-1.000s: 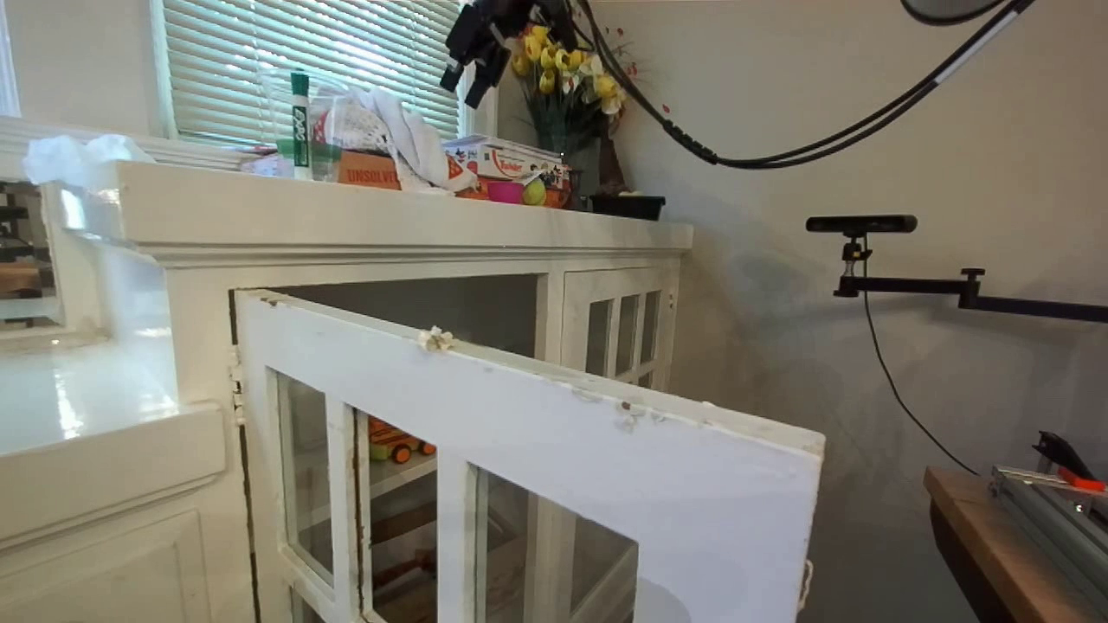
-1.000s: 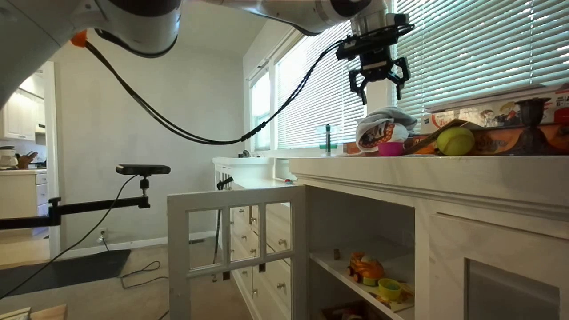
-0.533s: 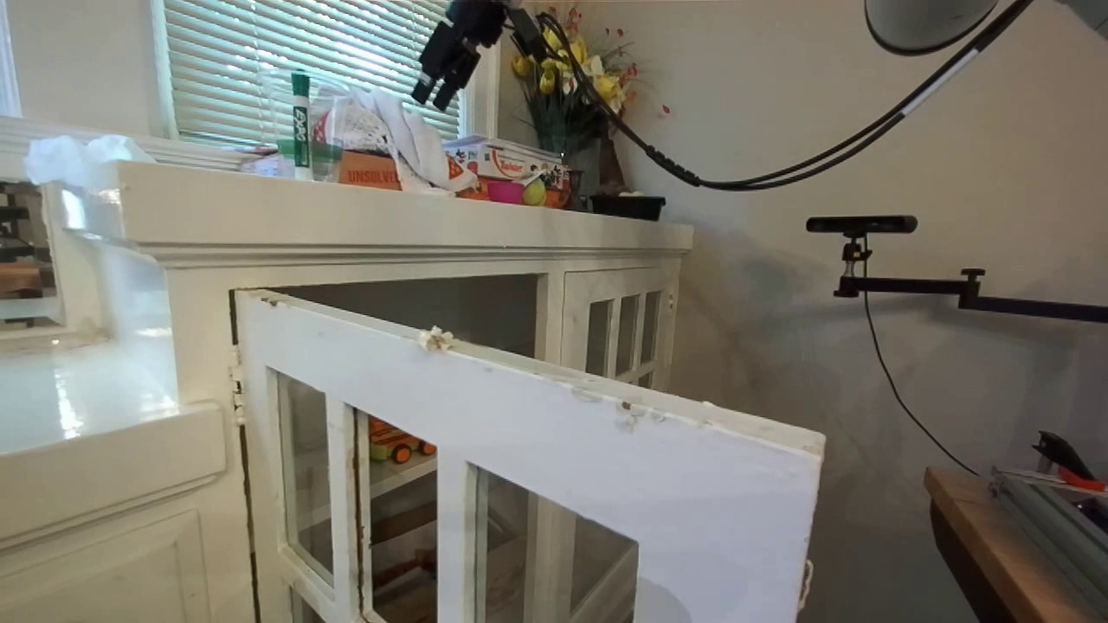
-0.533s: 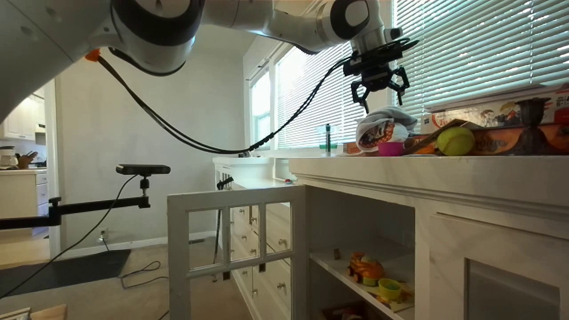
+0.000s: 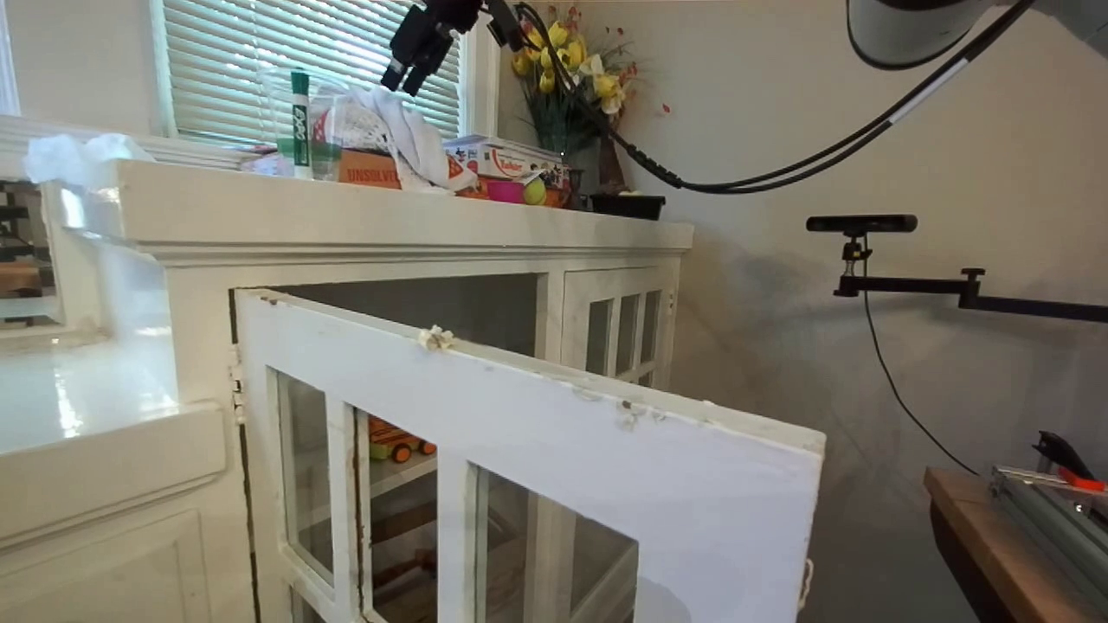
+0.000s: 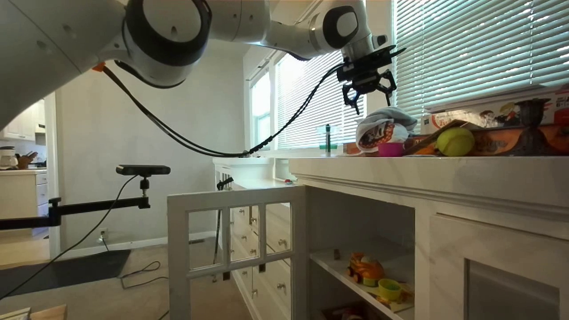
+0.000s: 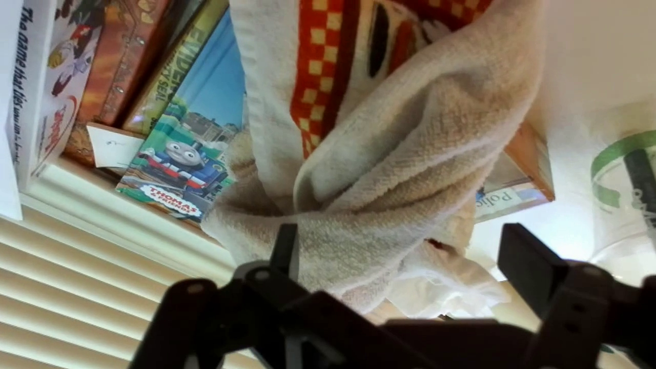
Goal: Use the towel to wipe the top of the dresser
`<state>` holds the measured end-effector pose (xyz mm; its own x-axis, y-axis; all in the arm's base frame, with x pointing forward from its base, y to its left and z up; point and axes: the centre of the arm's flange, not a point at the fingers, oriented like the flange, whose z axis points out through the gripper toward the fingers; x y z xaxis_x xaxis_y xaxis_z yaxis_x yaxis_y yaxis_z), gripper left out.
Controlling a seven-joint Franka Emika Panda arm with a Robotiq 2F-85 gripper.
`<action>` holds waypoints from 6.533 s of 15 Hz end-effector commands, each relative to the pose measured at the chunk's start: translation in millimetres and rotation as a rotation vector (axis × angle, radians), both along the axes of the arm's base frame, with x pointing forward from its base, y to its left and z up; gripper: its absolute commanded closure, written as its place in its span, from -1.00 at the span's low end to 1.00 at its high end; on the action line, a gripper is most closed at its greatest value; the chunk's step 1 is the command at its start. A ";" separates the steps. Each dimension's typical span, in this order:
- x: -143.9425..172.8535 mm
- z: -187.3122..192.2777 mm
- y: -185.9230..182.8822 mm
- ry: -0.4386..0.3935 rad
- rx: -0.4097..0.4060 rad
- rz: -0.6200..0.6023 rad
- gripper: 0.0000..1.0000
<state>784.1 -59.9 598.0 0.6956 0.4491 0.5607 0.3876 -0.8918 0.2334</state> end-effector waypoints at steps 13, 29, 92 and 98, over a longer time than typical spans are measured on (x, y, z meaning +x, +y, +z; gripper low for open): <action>15.9 -40.1 -6.9 0.025 -0.008 -0.002 -0.29; 16.5 -37.2 -4.2 0.022 -0.022 0.005 0.96; -55.0 -105.0 -50.8 0.557 0.024 -0.580 0.95; -15.9 -91.6 -9.0 0.444 0.111 -0.264 0.95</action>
<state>740.1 -86.3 503.6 0.9840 0.0704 0.1637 0.0628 -0.9967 0.0513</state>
